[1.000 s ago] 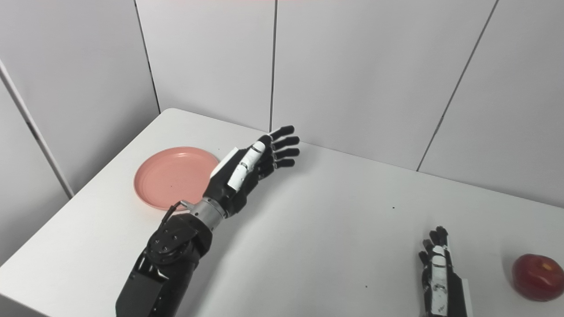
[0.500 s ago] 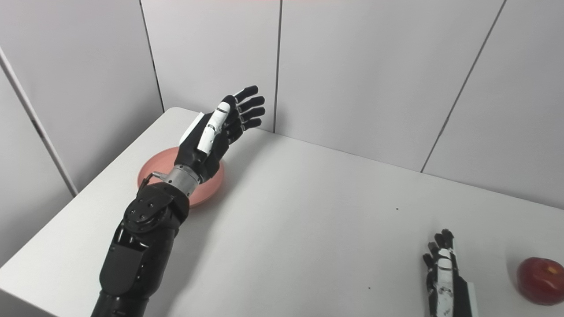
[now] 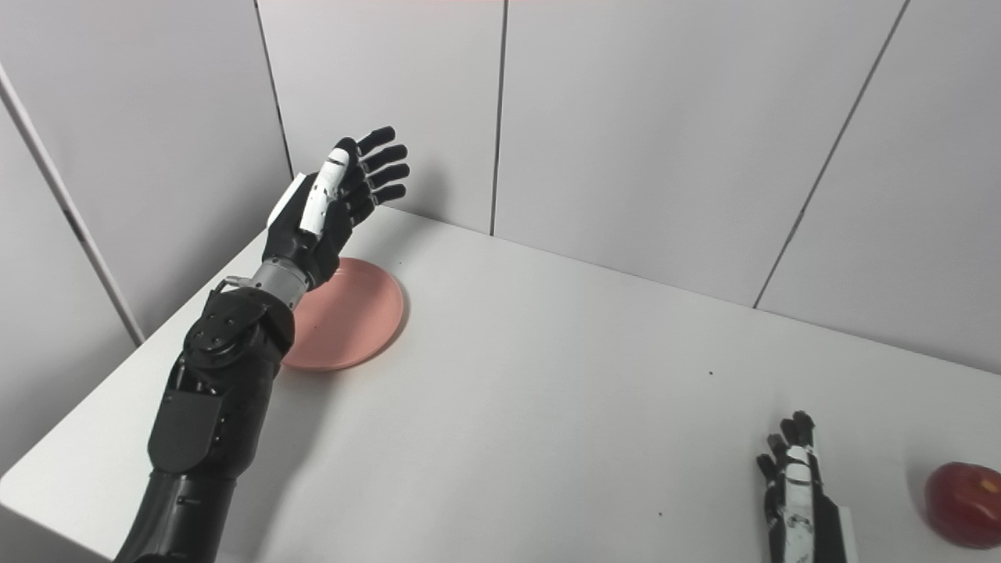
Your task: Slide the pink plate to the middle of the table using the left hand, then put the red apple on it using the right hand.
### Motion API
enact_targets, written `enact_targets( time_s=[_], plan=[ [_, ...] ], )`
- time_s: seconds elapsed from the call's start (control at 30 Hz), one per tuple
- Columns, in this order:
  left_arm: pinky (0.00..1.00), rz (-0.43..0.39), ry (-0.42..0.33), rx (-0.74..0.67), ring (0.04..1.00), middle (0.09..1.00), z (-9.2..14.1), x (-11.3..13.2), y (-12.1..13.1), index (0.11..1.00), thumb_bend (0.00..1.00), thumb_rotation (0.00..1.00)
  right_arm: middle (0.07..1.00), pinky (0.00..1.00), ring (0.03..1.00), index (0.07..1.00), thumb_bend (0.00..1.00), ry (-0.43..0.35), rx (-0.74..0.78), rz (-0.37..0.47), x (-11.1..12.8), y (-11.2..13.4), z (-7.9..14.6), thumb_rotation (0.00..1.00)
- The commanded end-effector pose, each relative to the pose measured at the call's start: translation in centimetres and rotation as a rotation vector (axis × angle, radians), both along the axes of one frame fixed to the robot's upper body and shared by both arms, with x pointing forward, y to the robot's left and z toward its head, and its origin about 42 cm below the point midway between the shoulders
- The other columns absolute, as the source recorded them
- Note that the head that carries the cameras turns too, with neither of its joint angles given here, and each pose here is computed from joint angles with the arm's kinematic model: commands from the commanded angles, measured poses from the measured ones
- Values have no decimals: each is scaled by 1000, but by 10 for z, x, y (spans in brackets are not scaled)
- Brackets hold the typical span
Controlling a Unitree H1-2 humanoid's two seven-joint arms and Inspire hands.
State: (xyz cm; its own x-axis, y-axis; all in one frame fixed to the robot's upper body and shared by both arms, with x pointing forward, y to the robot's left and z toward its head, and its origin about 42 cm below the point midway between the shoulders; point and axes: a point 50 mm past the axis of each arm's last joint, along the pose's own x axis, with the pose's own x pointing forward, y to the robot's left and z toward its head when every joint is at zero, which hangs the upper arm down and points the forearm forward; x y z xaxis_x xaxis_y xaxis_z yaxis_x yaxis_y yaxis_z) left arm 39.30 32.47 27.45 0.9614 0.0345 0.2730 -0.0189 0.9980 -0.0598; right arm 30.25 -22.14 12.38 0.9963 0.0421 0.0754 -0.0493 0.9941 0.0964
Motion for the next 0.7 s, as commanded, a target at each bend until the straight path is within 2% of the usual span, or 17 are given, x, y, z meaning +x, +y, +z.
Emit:
enact_targets(
  time_s=[0.0, 0.2, 0.3, 0.67],
  plan=[
    [830, 13, -127, 21, 845, 845, 34, 7, 8, 826, 412, 995, 996, 1000, 996, 1000, 92, -18, -5, -12, 2, -5, 9, 1000],
    [834, 70, -101, -15, 840, 834, 35, 9, 30, 807, 370, 946, 997, 1000, 998, 1000, 73, -18, -3, -11, 2, -5, 11, 1000],
    [843, 87, -90, -9, 853, 846, 33, 11, 40, 822, 355, 991, 992, 1000, 991, 1000, 71, -20, -7, -11, 2, -6, 11, 1000],
    [874, 146, -37, -48, 869, 862, 19, 17, 83, 843, 344, 1000, 995, 1000, 994, 1000, 77, -26, -5, -5, 2, -6, 12, 1000]
  ],
)
